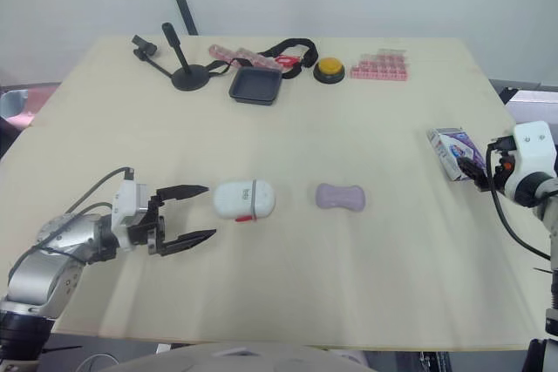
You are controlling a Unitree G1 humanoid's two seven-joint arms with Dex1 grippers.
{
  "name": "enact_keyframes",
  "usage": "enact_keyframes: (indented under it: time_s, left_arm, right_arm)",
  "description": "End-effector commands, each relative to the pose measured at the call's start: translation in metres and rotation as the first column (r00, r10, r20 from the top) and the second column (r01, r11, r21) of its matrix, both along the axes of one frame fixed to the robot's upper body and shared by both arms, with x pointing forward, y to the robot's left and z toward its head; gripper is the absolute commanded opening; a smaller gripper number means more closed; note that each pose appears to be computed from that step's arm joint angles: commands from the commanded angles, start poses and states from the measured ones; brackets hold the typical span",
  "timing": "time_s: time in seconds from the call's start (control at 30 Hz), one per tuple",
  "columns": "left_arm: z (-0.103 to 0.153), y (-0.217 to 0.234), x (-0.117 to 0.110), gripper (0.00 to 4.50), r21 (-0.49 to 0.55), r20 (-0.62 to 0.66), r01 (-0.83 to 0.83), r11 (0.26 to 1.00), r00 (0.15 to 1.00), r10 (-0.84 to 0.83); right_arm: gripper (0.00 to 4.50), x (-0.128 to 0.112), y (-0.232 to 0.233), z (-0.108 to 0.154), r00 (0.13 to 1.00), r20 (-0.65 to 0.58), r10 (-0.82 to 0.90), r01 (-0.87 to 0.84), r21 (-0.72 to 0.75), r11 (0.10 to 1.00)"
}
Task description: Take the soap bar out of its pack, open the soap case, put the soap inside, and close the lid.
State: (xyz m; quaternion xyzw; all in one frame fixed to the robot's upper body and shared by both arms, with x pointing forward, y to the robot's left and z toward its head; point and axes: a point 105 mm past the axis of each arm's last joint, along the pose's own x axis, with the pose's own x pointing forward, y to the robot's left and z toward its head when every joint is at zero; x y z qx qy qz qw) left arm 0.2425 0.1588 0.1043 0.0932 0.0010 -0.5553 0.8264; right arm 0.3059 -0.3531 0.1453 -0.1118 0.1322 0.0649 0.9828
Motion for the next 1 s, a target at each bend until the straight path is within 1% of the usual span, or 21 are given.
enact_keyframes:
  time_s: [0.03,0.13,0.23,0.33,0.4,0.47,0.53,0.67,0.87,1.0]
  left_arm:
    - [0.010,0.002,0.008,4.50,0.008,0.063,0.000,1.000,0.998,-0.001]
    - [0.012,0.002,0.014,4.50,0.021,0.070,0.016,1.000,0.997,-0.018]
    - [0.015,0.000,0.023,4.50,0.035,0.068,0.029,0.999,0.997,-0.031]
    - [0.016,-0.003,0.028,4.50,0.070,0.059,0.068,0.995,0.996,-0.073]
    - [0.014,-0.005,0.031,4.50,0.093,0.034,0.095,0.991,0.995,-0.099]
    - [0.012,-0.007,0.033,4.50,0.137,0.026,0.141,0.981,0.989,-0.146]
    - [0.010,-0.010,0.035,4.50,0.178,0.022,0.178,0.968,0.983,-0.185]
    - [0.007,-0.016,0.041,4.50,0.223,0.021,0.225,0.949,0.972,-0.235]
    - [-0.003,-0.022,0.052,4.50,0.295,0.034,0.251,0.922,0.962,-0.272]
    - [-0.008,-0.024,0.057,4.50,0.317,0.031,0.260,0.912,0.958,-0.284]
  right_arm:
    - [4.46,-0.005,0.024,0.044,0.947,0.182,0.264,-0.249,-0.103,0.963]
    - [4.46,-0.009,0.060,0.052,0.864,0.248,0.439,-0.430,-0.094,0.898]
    - [4.46,-0.021,0.104,0.039,0.759,0.211,0.616,-0.618,-0.068,0.784]
    - [4.46,-0.043,0.144,0.023,0.629,0.176,0.757,-0.768,-0.011,0.641]
    - [4.46,-0.059,0.166,0.012,0.536,0.151,0.831,-0.840,-0.005,0.543]
    - [4.46,-0.071,0.180,0.003,0.471,0.138,0.872,-0.880,0.007,0.474]
    - [4.46,-0.079,0.187,-0.007,0.427,0.112,0.897,-0.903,0.007,0.429]
    - [4.46,-0.083,0.190,-0.016,0.398,0.107,0.911,-0.917,0.018,0.399]
    - [4.46,-0.087,0.193,-0.013,0.382,0.131,0.915,-0.923,0.014,0.384]
    - [4.46,-0.089,0.194,-0.017,0.366,0.092,0.926,-0.929,-0.029,0.370]
